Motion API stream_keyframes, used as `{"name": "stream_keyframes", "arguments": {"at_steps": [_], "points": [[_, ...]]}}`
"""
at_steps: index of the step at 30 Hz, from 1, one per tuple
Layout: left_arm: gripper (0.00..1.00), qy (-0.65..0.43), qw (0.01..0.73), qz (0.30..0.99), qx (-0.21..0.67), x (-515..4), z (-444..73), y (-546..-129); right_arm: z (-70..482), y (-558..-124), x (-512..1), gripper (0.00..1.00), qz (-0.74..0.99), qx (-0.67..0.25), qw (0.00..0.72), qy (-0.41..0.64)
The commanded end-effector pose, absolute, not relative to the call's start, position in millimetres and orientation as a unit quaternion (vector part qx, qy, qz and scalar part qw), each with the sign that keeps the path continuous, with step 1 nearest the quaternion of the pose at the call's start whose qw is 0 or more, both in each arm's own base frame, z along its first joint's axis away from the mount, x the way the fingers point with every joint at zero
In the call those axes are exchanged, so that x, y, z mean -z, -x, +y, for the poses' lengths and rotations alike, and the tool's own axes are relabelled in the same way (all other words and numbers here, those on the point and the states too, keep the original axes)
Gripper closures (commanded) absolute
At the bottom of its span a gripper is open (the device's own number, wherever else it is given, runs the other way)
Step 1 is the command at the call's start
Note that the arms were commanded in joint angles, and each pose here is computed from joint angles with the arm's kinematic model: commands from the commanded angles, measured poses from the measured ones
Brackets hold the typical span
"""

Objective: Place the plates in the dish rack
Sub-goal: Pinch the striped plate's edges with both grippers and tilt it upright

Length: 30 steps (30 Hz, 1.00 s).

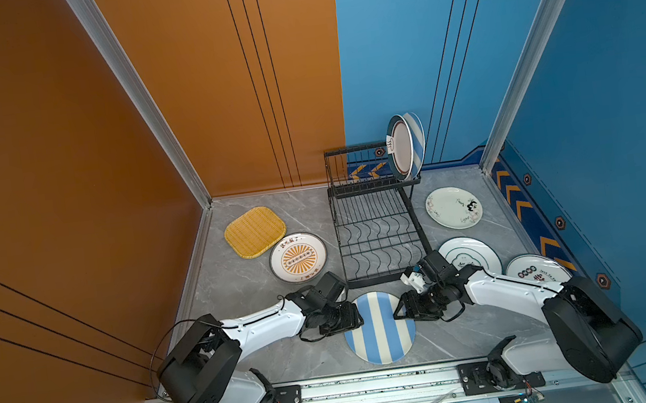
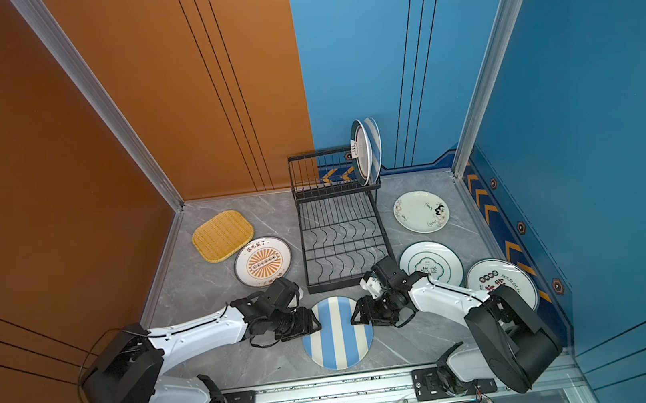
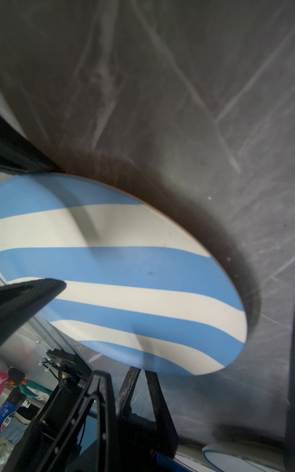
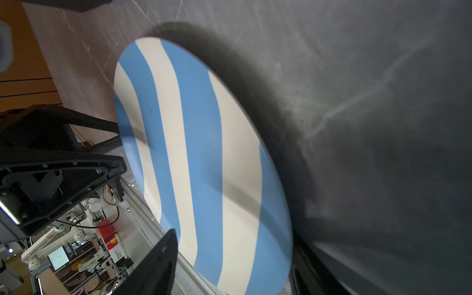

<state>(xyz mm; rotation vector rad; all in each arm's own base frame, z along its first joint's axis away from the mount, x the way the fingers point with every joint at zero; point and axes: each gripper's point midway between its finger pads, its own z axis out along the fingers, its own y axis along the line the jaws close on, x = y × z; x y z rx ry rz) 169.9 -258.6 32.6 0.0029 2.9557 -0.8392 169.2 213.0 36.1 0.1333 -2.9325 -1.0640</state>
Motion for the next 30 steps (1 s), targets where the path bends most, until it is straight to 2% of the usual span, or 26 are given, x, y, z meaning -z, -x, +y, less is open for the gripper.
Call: {"name": "stream_keyframes", "arguments": {"at_steps": [1, 30], "points": [[0.38, -0.007, -0.015, 0.971, 0.240, -7, -248, -147, 232, -154, -32, 0.34, -0.923, 0.376, 0.037, -0.071], [0.43, -0.054, -0.037, 0.952, 0.299, -2, -271, -146, 239, -153, -37, 0.42, -0.898, 0.434, 0.038, -0.062]]}}
